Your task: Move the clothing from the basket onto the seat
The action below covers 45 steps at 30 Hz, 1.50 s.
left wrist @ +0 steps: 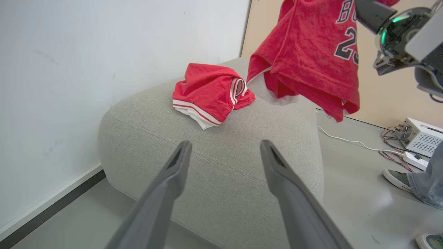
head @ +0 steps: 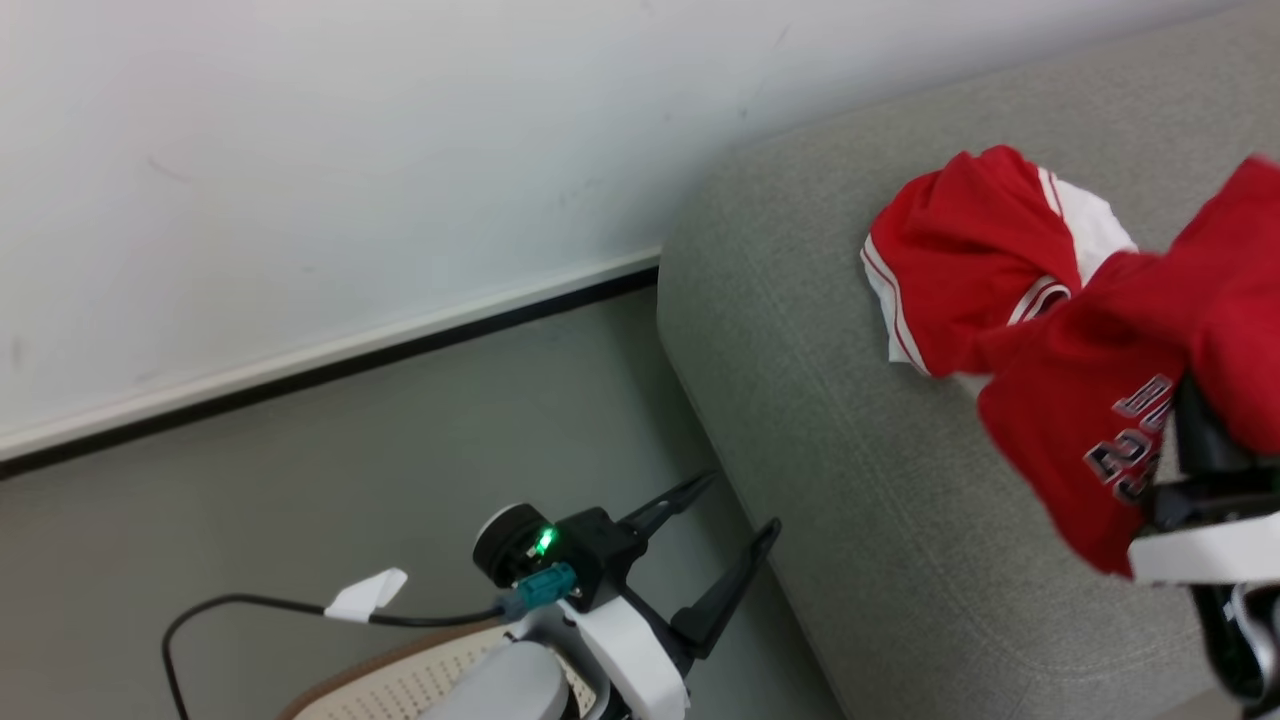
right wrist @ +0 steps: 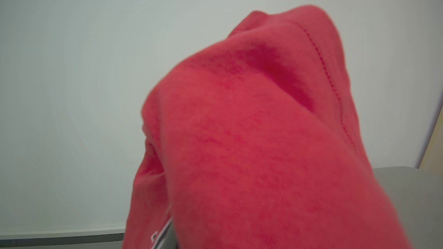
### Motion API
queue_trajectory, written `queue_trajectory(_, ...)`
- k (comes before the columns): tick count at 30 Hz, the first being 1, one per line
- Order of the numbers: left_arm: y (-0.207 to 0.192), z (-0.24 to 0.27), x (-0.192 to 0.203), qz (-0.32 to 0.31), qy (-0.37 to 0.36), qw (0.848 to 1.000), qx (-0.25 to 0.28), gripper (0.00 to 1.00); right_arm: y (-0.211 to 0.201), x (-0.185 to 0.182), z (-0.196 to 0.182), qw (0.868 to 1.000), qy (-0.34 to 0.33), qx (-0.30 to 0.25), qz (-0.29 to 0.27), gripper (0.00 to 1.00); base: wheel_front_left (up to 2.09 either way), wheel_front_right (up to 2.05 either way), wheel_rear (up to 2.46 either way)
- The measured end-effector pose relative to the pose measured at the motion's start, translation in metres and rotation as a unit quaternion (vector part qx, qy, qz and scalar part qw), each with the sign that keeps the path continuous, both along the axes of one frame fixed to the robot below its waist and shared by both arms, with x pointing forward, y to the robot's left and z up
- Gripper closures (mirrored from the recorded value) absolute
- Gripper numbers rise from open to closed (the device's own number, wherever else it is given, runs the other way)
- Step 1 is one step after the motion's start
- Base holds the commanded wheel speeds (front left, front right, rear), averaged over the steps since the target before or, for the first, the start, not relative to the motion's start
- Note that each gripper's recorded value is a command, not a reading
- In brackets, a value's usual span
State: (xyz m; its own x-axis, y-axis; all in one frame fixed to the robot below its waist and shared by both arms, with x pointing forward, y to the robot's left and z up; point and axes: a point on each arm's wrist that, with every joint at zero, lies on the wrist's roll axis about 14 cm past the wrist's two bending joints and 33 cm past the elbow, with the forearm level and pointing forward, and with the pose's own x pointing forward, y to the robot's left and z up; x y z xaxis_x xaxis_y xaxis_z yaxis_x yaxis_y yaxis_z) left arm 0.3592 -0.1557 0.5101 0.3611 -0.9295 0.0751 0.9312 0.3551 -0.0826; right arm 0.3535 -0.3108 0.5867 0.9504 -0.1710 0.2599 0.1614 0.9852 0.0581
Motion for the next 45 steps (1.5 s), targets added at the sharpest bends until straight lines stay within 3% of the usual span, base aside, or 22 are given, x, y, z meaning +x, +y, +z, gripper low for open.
queue_trajectory(11,-0.004,-0.019,0.019,-0.023,0.012,1.000,-0.017,0.00,-0.048,0.056,0.046,0.997,-0.042,-0.057,-0.037,1.00,0.00,0.00,0.00)
queue_trajectory(18,-0.001,-0.049,0.042,-0.030,0.023,0.999,-0.013,0.00,-0.088,0.098,0.036,0.994,-0.022,-0.079,-0.072,1.00,0.00,0.00,0.00)
queue_trajectory(25,0.018,-0.095,0.066,-0.003,0.063,0.998,0.004,0.00,-0.142,0.125,-0.014,0.987,0.052,-0.079,-0.129,1.00,0.00,0.00,0.00)
queue_trajectory(31,0.033,-0.119,0.079,0.024,0.088,0.996,0.013,0.00,-0.150,0.137,-0.110,0.973,0.184,-0.037,-0.135,1.00,0.00,0.00,0.00)
queue_trajectory(35,0.040,-0.126,0.082,0.036,0.094,0.995,0.017,0.00,-0.143,0.145,-0.153,0.957,0.262,-0.004,-0.124,1.00,0.00,0.00,0.00)
queue_trajectory(41,0.043,-0.122,0.087,0.046,0.092,0.995,0.014,0.00,-0.137,0.140,-0.192,0.915,0.389,0.029,-0.105,1.00,0.00,0.00,0.00)
queue_trajectory(43,0.043,-0.118,0.087,0.048,0.089,0.995,0.013,0.00,-0.139,0.140,-0.190,0.910,0.402,0.028,-0.102,0.56,0.00,0.00,0.00)
queue_trajectory(44,0.043,-0.116,0.087,0.049,0.088,0.995,0.012,0.00,-0.139,0.139,-0.188,0.907,0.407,0.026,-0.101,0.07,0.00,0.00,0.00)
queue_trajectory(45,0.044,-0.115,0.087,0.051,0.087,0.995,0.013,0.00,-0.139,0.139,-0.186,0.907,0.409,0.025,-0.100,0.00,0.00,0.00,0.00)
